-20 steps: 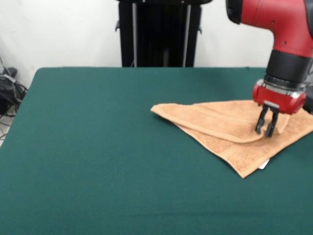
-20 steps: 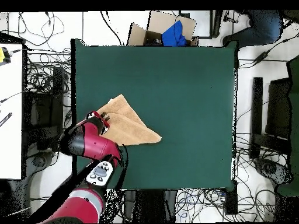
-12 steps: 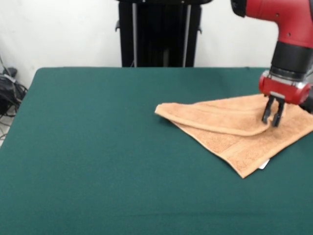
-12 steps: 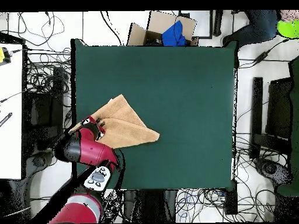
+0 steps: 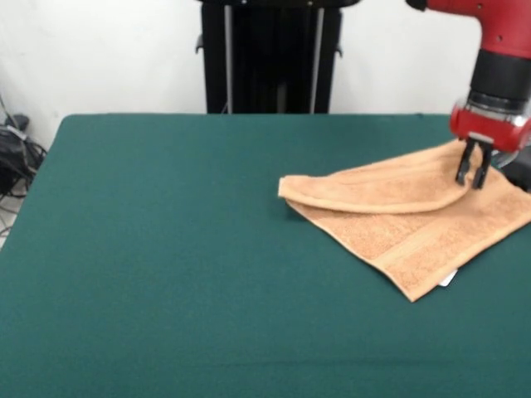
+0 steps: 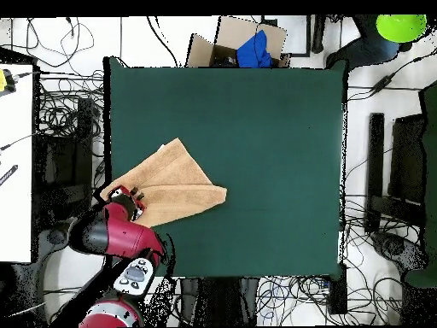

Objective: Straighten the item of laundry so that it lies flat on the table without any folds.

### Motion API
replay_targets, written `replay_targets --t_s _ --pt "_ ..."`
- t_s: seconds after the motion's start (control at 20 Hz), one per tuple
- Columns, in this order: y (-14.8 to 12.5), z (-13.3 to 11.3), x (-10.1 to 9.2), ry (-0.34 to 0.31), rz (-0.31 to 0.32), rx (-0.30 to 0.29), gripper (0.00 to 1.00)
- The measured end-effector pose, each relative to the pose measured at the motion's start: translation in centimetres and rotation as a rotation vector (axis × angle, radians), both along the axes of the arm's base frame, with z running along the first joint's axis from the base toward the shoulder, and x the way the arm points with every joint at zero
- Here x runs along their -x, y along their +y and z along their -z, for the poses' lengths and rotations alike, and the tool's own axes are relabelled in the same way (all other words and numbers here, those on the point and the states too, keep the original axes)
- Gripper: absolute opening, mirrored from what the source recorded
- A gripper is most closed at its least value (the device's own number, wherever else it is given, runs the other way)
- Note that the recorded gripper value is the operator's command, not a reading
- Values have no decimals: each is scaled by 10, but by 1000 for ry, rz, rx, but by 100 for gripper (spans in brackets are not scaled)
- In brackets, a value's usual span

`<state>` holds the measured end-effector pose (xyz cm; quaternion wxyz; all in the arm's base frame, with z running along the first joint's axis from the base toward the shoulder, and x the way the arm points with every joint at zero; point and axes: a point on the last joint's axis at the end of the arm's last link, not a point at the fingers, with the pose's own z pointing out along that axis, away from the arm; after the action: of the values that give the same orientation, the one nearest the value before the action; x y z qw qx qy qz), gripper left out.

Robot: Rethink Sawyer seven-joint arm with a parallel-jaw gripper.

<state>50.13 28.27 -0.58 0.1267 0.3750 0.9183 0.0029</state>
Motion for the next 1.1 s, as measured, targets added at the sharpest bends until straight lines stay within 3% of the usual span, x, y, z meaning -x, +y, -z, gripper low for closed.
replay_targets --t_s 0.6,1.1 --pt "13 -7 36 41 -34 -6 0" --pt "4 -6 72 92 -115 -11 0"
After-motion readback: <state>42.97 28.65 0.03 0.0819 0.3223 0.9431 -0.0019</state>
